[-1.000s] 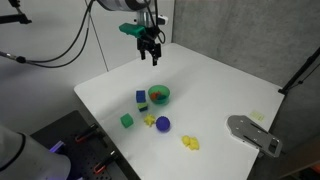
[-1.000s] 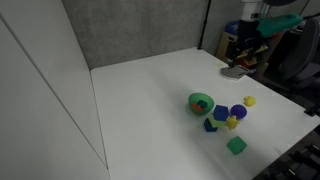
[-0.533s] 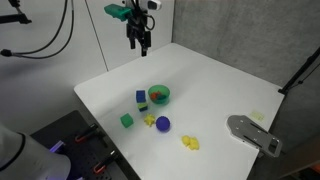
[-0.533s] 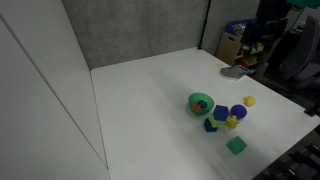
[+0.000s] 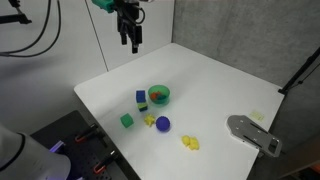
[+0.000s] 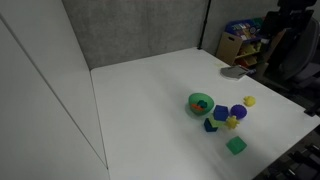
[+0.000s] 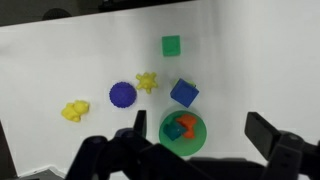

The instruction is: Remove the blue ball from the bowl and put it on the table

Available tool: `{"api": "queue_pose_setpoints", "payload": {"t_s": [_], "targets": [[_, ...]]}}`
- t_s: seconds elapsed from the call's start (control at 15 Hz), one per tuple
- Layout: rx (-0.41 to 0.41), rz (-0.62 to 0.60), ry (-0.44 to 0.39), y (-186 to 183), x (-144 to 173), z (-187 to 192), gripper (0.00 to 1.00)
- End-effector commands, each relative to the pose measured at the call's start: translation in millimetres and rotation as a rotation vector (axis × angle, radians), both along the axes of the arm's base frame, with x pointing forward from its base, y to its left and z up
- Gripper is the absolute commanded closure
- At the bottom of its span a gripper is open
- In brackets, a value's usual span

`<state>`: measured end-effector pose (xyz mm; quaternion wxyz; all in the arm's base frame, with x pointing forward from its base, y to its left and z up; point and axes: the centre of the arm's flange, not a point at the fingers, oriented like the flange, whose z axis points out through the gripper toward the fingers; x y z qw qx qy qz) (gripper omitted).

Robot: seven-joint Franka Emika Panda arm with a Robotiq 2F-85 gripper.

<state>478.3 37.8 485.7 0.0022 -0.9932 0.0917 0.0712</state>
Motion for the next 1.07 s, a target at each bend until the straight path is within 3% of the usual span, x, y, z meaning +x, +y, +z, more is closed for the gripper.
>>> {"api": "queue_pose_setpoints", "payload": {"t_s": [0.0, 0.47, 0.8, 1.0], "targets": [[-0.017, 0.047, 0.015, -5.0, -38.0, -2.4, 0.00], [-0.179, 0.204, -0.105, -10.4, -60.5, -23.9, 0.00], [-0.098, 0.226, -0.232, -17.5, -58.0, -34.5, 0.00], [-0.012, 0.180, -0.252, -26.1, -49.5, -38.3, 0.00]]}}
